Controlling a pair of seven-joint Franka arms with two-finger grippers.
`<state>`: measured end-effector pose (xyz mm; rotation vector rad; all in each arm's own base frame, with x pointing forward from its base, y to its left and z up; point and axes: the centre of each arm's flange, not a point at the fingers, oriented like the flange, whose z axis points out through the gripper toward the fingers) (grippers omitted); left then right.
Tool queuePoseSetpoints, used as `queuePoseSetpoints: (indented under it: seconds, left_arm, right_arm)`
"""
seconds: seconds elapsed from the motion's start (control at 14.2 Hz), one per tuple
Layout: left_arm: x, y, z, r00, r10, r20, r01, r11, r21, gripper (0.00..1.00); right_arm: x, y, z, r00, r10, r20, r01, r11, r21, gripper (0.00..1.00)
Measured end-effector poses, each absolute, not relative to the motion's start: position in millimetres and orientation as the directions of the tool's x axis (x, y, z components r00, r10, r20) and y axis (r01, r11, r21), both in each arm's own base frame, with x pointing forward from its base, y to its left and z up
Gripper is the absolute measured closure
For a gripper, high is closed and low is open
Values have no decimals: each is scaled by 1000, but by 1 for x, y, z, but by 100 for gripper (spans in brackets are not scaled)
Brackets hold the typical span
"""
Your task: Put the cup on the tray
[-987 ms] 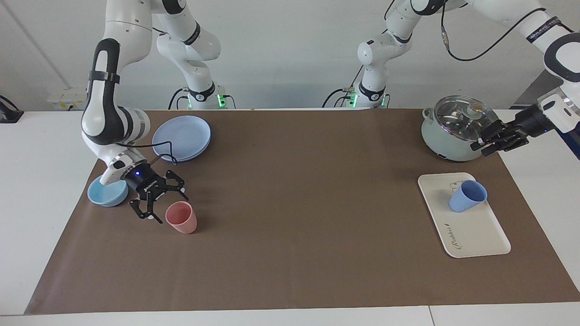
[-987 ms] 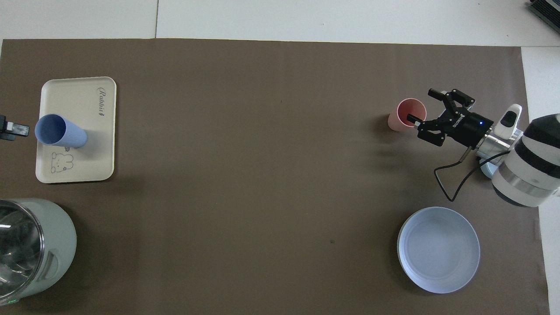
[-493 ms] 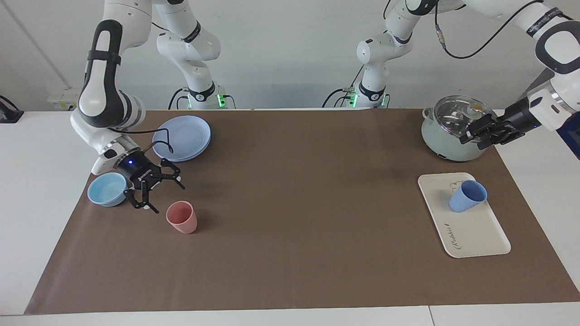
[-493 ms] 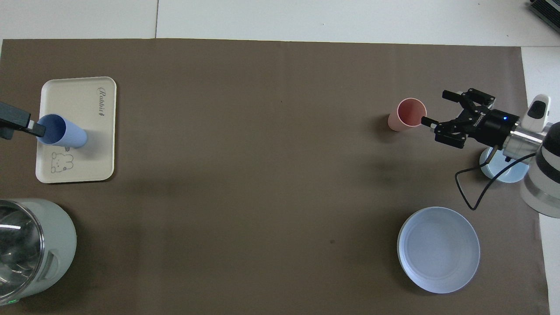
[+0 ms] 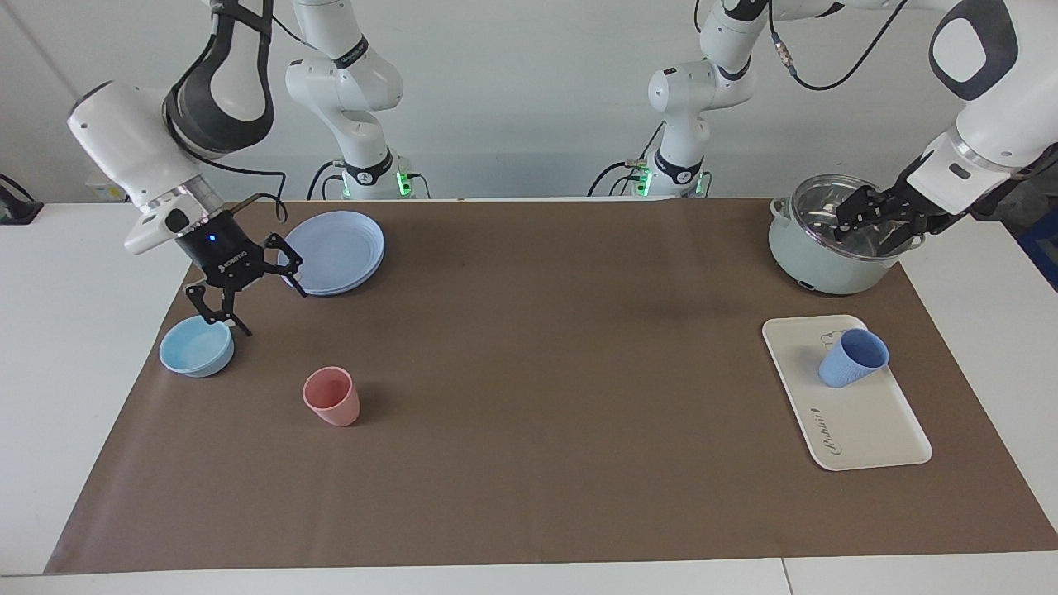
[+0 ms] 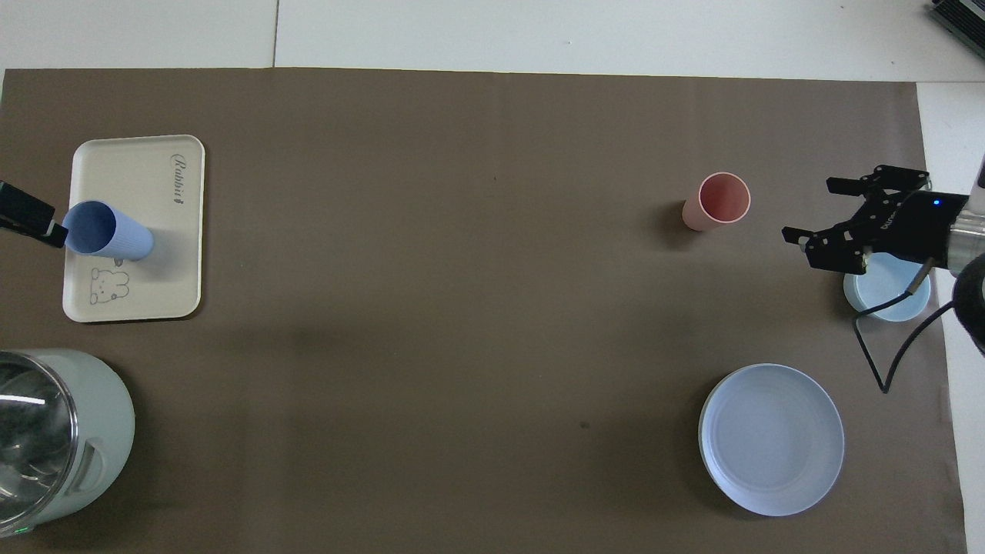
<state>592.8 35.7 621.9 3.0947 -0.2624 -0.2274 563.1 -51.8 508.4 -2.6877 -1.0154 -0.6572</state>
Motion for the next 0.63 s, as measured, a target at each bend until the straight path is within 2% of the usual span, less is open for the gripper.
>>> queuePoseSetpoints:
  seconds: [0.21,0.35,0.63]
  left_arm:
    - [589,19,629,981,-147,-127,-145,-989,22,8]
    - [592,5,623,988,-116,-106,-115,-993,12,8]
    - [587,-8,612,991,-112,-78,-112,-994,3,6]
  right_arm:
    - [564,-25,555,778,561,282,573,-818,48,0]
    - [564,-14,575,850,473,232,470,-880,72,0]
    - [557,-28,590,964,193,183,195,-981,7,0]
